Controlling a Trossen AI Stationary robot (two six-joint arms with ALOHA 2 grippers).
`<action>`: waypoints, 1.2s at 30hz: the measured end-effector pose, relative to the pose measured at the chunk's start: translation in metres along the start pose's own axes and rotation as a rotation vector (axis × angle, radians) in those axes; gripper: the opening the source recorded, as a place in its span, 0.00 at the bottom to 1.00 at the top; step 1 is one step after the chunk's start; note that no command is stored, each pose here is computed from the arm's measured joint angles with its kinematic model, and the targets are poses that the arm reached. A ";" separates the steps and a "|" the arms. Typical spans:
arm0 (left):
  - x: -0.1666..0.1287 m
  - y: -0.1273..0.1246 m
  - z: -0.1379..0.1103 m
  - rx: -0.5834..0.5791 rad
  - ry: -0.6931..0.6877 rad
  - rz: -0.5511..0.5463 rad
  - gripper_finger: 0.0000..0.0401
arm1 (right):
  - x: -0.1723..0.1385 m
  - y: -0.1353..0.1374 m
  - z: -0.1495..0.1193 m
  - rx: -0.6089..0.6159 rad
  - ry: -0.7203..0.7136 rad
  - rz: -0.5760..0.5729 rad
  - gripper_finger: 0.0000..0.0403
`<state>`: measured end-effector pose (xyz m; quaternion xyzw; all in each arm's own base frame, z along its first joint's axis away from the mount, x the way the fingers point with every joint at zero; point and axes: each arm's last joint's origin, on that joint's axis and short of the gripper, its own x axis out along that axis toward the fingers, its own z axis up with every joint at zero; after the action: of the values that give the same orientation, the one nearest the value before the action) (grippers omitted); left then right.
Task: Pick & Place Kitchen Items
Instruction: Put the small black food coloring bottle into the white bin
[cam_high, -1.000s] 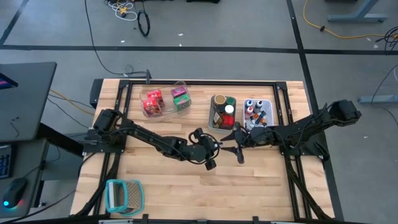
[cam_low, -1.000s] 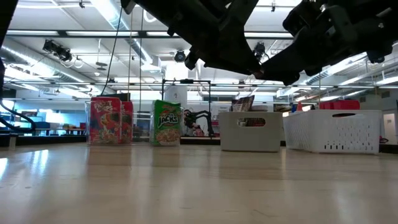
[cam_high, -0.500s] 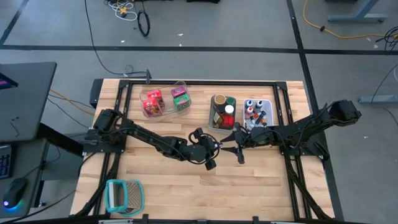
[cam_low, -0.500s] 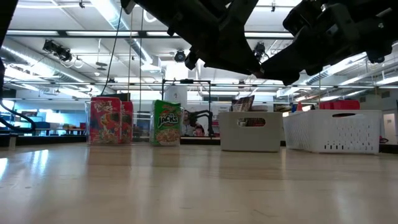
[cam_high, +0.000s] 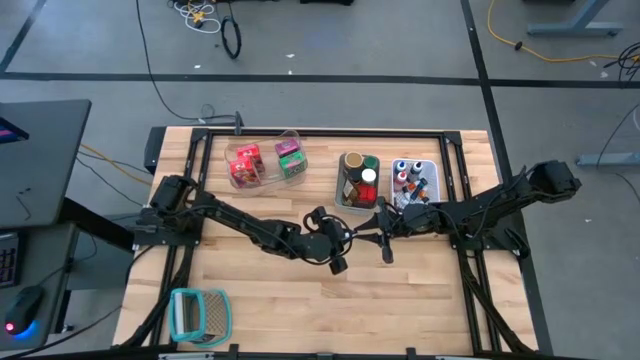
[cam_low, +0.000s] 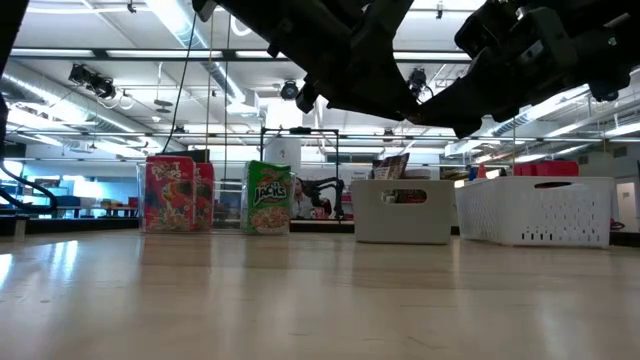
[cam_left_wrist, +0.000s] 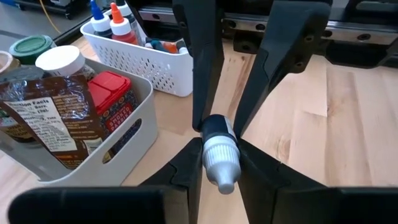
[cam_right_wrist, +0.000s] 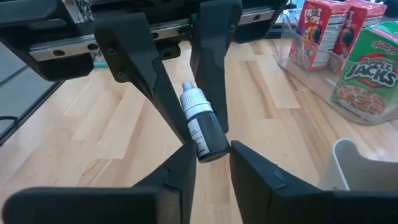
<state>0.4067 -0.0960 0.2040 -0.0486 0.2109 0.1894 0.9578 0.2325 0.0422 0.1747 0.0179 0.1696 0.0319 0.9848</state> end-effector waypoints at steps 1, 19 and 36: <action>0.000 0.000 0.000 -0.006 0.000 -0.001 0.23 | 0.000 0.000 0.000 0.000 0.000 0.000 0.24; 0.000 0.000 0.000 -0.081 0.002 -0.002 0.39 | 0.000 0.000 0.000 -0.023 -0.001 0.001 0.23; -0.001 0.003 -0.012 -0.181 0.144 -0.023 0.47 | -0.001 -0.002 -0.013 -0.064 0.135 -0.046 0.23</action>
<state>0.4004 -0.0960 0.1932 -0.1509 0.2606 0.1929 0.9339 0.2273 0.0401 0.1625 -0.0198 0.2348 0.0159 0.9717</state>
